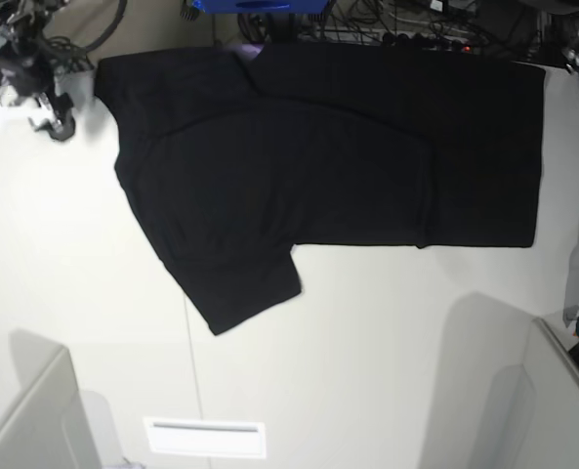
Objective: Fold the T-shirt properly
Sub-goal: 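Grasp the hem corners with both grippers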
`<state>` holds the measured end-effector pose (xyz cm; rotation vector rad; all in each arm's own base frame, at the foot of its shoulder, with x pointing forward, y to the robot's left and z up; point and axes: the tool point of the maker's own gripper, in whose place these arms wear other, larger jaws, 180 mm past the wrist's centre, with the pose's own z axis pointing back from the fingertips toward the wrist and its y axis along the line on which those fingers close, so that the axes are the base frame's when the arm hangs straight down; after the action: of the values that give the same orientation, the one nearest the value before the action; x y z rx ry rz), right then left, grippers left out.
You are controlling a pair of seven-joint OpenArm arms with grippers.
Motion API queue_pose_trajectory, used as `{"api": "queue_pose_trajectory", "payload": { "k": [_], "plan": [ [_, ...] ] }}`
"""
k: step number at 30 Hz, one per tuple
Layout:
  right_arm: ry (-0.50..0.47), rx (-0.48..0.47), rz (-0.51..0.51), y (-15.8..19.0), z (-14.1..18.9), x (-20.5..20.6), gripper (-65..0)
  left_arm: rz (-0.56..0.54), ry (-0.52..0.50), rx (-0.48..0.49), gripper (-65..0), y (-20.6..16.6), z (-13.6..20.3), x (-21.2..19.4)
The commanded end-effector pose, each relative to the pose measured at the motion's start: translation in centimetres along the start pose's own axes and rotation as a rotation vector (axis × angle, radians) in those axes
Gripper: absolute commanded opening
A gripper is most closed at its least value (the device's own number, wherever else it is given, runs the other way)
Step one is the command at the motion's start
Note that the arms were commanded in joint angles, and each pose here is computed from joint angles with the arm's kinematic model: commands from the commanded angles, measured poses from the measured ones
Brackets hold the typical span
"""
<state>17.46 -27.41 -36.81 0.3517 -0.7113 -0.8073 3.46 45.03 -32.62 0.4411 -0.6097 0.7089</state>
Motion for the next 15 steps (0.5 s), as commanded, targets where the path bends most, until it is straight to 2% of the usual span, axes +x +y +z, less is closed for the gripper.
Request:
{"api": "queue_pose_trajectory", "payload": {
  "k": [1, 3, 4, 7, 8, 11, 15],
  "plan": [
    [-0.032, 0.067, 0.059, 2.5, -0.7, 1.7, -37.8, 0.002, -0.055, 0.027, -14.5, 1.0, 0.7, 1.6],
    [0.006, 0.111, 0.144, 5.5, -2.8, 1.7, -37.8, 0.015, -0.092, 0.036, -20.7, 1.2, 1.1, 2.7],
    [0.021, 0.125, 0.183, 7.0, -4.1, 1.8, -37.8, 0.006, -0.106, 0.032, -28.1, 0.9, 1.4, 3.1],
    [0.062, 0.124, 0.284, 10.5, -7.8, 1.7, -37.8, -0.021, -0.128, 0.001, -59.2, -0.6, 1.5, 3.9],
    [0.082, 0.12, 0.319, 11.6, -9.1, 1.5, -37.8, -0.031, -0.126, -0.013, -65.0, -1.2, 1.4, 3.9],
    [0.152, 0.109, 0.38, 14.0, -12.9, 0.8, -37.7, -0.061, -0.107, -0.067, -65.0, -3.4, 0.8, 3.5],
    [0.194, 0.098, 0.37, 15.6, -16.2, 1.6, -37.7, -0.101, -0.085, -0.121, -65.0, -5.7, 0.3, 2.9]
  ]
}}
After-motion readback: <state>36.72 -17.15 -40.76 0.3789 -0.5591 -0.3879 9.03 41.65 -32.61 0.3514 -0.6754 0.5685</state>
